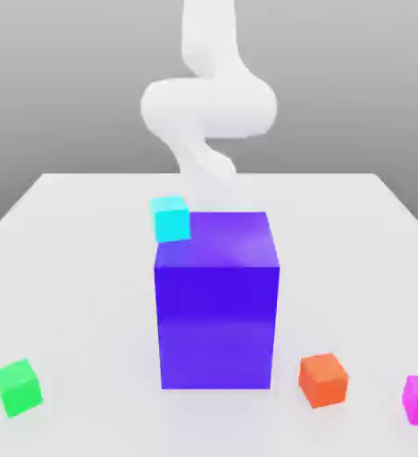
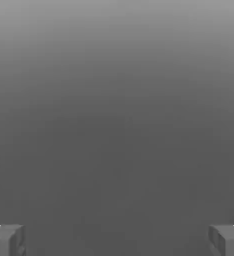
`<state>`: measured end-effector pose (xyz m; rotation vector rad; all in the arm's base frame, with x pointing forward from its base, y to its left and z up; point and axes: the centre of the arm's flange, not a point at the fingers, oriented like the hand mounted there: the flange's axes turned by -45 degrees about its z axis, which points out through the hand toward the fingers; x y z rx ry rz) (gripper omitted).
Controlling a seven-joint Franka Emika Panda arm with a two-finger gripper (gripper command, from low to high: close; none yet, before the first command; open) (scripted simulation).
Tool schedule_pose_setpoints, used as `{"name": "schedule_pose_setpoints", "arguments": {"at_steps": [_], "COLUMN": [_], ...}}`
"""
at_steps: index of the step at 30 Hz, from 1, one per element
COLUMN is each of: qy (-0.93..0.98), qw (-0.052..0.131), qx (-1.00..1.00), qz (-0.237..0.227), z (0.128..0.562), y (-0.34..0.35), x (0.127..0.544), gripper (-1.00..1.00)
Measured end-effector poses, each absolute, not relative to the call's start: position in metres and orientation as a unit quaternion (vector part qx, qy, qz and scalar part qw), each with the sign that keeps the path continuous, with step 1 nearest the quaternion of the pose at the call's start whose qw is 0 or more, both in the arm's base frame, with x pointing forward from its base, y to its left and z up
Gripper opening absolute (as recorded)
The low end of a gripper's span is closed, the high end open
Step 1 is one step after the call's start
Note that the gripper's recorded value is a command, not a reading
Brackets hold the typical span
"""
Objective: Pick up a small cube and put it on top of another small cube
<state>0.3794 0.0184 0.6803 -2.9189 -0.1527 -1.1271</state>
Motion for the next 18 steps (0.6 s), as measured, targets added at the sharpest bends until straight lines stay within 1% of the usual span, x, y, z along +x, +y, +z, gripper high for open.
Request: {"name": "schedule_pose_setpoints", "arguments": {"at_steps": [4,9,14,18], "qy": [-0.142,-0.256,-0.367,-0.458], "qw": [0.007,0.008,0.008,0.008], "qx": [-0.940,-0.934,-0.911,-0.879], "qz": [-0.310,-0.249,-0.187,-0.137], "z": [0.624,0.547,0.463,0.391], "y": [0.056,0.110,0.168,0.218], "x": [0.426,0.465,0.484,0.481], "gripper": [0.00,0.00,0.00,0.00]}}
